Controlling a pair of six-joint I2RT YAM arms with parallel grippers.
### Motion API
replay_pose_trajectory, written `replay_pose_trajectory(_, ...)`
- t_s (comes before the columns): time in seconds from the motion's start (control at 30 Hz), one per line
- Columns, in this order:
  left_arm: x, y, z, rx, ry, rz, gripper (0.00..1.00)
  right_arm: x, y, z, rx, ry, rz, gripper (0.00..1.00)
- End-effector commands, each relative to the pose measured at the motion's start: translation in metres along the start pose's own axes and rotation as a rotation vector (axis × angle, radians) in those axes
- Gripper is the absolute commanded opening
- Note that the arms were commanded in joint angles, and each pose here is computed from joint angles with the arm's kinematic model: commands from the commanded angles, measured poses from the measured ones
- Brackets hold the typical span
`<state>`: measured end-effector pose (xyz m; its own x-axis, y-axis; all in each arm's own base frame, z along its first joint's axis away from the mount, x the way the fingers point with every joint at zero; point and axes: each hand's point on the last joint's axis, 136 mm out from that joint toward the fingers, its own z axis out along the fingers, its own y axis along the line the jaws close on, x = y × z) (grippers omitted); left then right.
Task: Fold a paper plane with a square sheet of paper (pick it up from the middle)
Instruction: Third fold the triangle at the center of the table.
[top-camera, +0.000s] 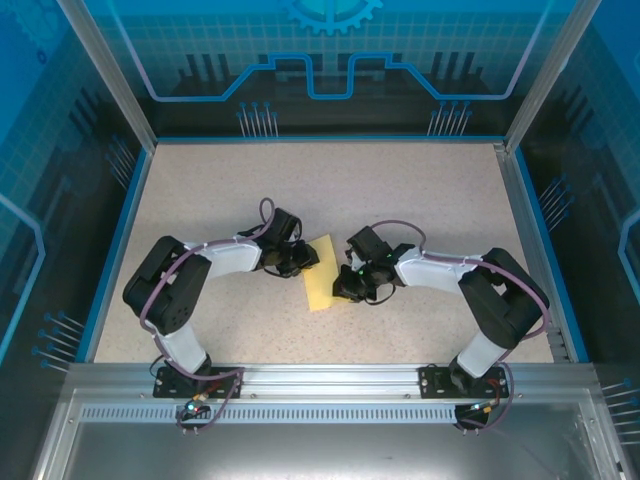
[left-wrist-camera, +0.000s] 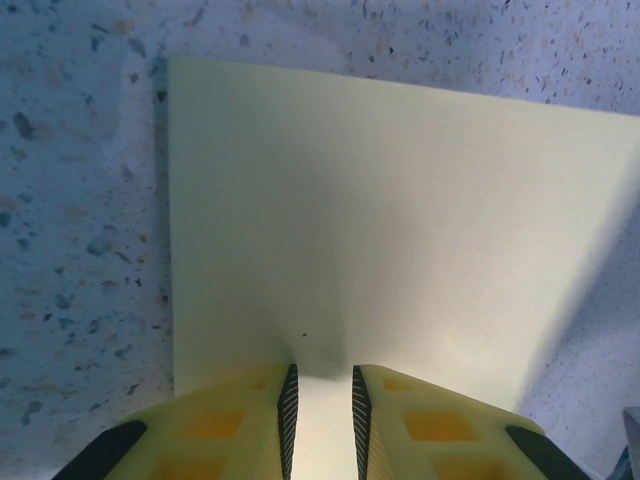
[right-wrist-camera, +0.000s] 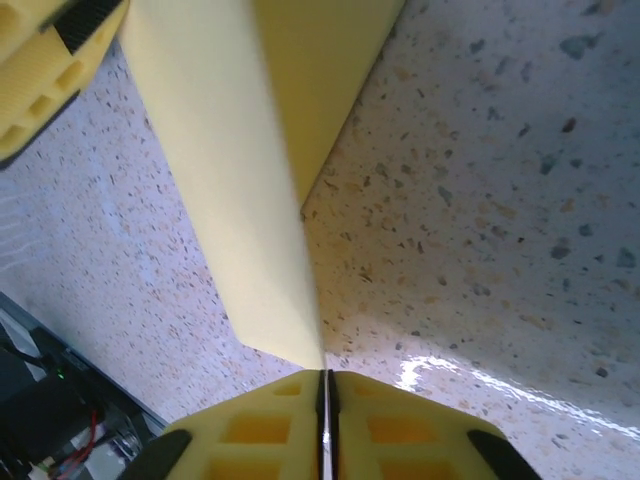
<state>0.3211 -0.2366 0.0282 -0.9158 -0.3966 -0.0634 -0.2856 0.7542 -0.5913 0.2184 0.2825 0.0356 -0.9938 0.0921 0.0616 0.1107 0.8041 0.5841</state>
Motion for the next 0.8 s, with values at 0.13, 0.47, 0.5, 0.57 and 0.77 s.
replay_pose_trajectory(0.13,0.0,0.013,0.002,-0.042,0.007,0.017,0.26,-0.005,-0.001,-0.006,-0.037,-0.013,0.03,0.24)
replay_pose_trajectory(0.47,0.0,0.018,0.006,-0.053,0.014,0.01,0.26,0.002,-0.005,-0.013,-0.042,-0.012,0.057,0.22)
replay_pose_trajectory(0.5,0.0,0.018,0.006,-0.054,0.016,0.01,0.26,0.002,-0.005,-0.014,-0.044,-0.013,0.057,0.21)
replay_pose_trajectory(0.57,0.0,0.016,0.006,-0.048,0.015,0.013,0.26,0.004,-0.004,-0.015,-0.049,-0.01,0.058,0.14)
replay_pose_trajectory(0.77,-0.001,0.015,0.005,-0.046,0.012,0.018,0.26,-0.006,0.013,-0.016,-0.104,-0.034,0.019,0.03)
